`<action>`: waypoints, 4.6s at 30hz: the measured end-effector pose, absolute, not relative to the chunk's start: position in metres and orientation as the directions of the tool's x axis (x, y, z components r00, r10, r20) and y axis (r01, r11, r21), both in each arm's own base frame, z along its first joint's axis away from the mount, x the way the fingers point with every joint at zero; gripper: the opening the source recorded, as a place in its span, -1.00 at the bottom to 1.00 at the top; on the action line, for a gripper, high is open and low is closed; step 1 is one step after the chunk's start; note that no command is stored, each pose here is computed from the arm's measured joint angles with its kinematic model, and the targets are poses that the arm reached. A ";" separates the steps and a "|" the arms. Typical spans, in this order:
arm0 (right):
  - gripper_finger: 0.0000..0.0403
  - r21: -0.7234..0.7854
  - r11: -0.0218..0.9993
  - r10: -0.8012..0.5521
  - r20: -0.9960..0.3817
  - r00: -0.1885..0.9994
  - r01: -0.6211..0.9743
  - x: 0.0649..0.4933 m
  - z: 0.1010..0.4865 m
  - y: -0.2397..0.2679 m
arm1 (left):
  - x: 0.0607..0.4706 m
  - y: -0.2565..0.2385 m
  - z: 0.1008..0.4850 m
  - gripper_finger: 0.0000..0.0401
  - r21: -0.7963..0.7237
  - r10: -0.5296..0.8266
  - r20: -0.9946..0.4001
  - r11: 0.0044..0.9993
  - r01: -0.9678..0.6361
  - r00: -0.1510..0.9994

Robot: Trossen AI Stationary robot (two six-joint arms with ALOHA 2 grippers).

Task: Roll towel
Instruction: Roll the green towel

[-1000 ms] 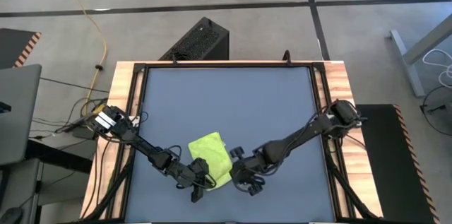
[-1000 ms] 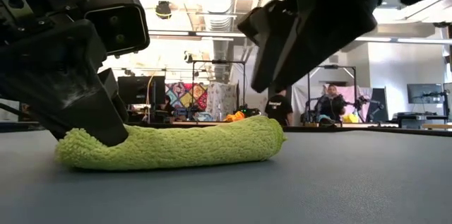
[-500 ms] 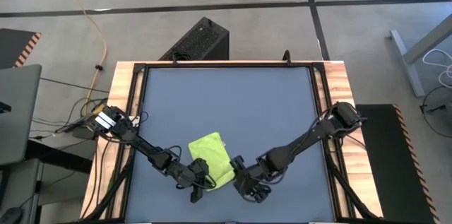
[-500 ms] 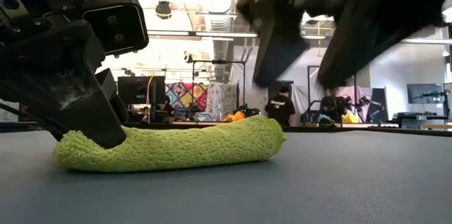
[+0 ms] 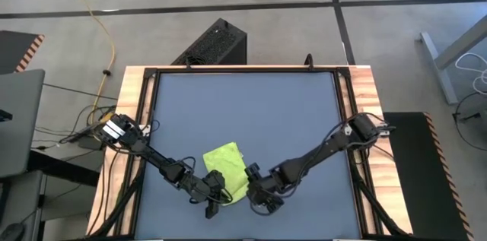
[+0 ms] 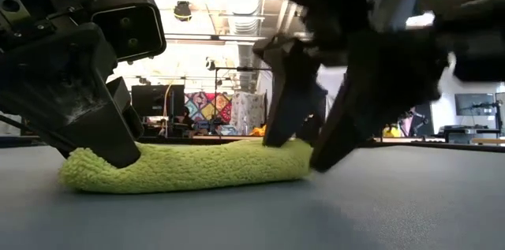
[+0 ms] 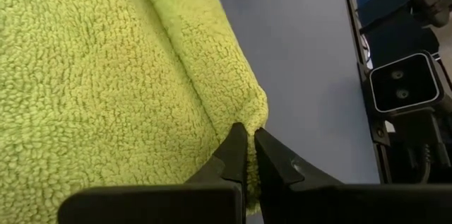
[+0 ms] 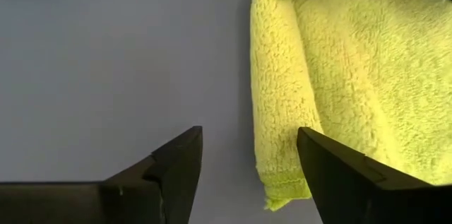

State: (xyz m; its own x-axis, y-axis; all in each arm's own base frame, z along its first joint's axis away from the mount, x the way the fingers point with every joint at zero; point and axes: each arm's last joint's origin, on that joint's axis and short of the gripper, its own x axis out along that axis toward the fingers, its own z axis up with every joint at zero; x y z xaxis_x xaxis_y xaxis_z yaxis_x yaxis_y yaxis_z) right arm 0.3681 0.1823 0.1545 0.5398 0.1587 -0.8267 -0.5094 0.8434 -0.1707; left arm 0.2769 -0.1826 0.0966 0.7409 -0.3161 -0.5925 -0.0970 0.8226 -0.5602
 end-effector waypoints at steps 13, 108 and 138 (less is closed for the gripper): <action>-0.35 -0.095 0.903 0.134 -0.865 0.483 -0.420 0.376 0.126 0.174 | 0.279 -0.184 0.100 -1.00 -0.576 -0.347 -0.556 0.816 -0.049 0.755; -0.51 0.659 0.709 0.623 -0.752 0.214 0.253 0.399 0.132 0.091 | 0.310 -0.192 0.114 -0.99 -0.462 -0.229 -0.644 0.877 -0.133 0.730; -0.21 0.068 0.961 0.203 -0.832 0.517 -0.268 0.378 0.181 0.168 | 0.275 -0.179 0.092 -1.00 -0.676 -0.348 -0.502 0.729 -0.108 0.792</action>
